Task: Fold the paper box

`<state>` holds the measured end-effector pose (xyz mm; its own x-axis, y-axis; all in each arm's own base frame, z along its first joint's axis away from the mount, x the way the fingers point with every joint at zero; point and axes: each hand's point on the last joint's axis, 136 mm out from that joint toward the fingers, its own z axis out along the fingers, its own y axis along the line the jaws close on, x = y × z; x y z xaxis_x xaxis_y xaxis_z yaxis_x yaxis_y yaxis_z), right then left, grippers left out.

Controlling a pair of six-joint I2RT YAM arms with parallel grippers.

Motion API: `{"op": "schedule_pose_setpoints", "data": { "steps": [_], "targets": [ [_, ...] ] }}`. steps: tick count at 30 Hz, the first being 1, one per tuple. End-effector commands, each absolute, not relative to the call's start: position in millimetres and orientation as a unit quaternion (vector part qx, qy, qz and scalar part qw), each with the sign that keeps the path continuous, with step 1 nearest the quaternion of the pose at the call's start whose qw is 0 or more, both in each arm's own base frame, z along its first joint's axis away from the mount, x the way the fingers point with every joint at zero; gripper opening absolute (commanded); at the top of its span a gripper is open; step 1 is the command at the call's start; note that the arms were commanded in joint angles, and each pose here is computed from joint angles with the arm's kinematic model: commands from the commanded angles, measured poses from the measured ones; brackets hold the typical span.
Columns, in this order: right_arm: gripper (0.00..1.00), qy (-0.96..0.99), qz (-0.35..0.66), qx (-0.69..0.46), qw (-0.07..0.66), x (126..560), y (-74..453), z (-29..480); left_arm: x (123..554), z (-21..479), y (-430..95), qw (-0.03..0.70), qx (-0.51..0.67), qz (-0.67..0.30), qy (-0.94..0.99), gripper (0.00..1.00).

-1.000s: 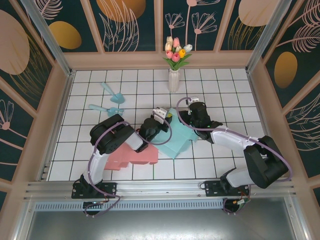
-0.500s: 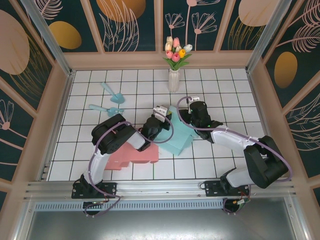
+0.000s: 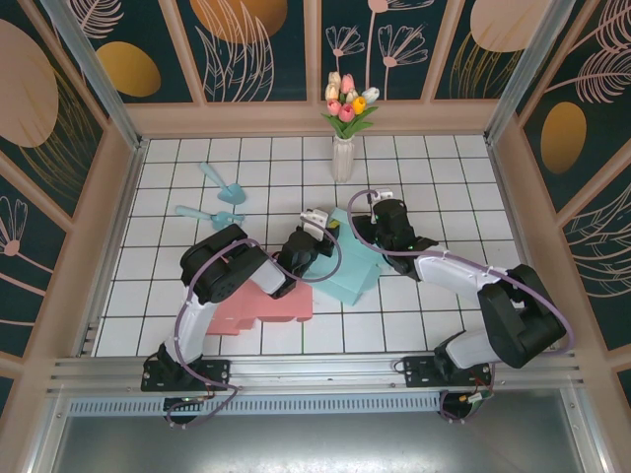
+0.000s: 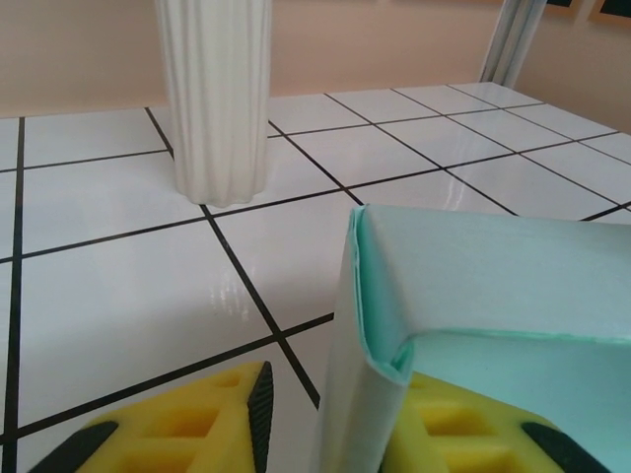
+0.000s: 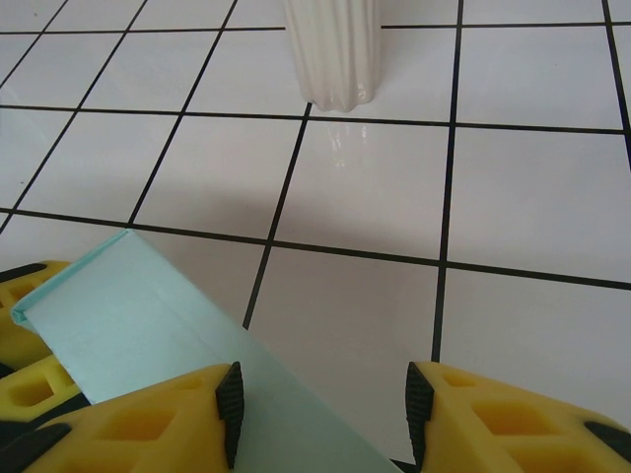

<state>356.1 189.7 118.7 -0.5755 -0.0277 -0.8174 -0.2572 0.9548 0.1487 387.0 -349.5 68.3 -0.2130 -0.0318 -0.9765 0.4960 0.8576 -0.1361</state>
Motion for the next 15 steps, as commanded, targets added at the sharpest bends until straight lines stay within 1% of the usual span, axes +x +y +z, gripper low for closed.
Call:
{"op": "schedule_pose_setpoints", "data": {
  "steps": [1,4,9,15],
  "targets": [
    [0.49,0.895,0.111,-0.078,0.424,351.5,183.9,98.1,388.4,50.4,-340.6,0.596,0.149,-0.197,0.764,0.34],
    [0.49,0.896,0.110,-0.078,0.423,351.7,184.0,96.7,391.9,39.2,-340.1,0.586,0.145,-0.186,0.775,0.32],
    [0.49,0.898,0.109,-0.077,0.419,351.7,184.0,93.8,394.7,37.5,-337.7,0.588,0.135,-0.180,0.777,0.24],
    [0.49,0.898,0.105,-0.073,0.420,352.6,182.5,93.6,399.5,37.6,-335.4,0.590,0.127,-0.167,0.780,0.03]
  ]
}}
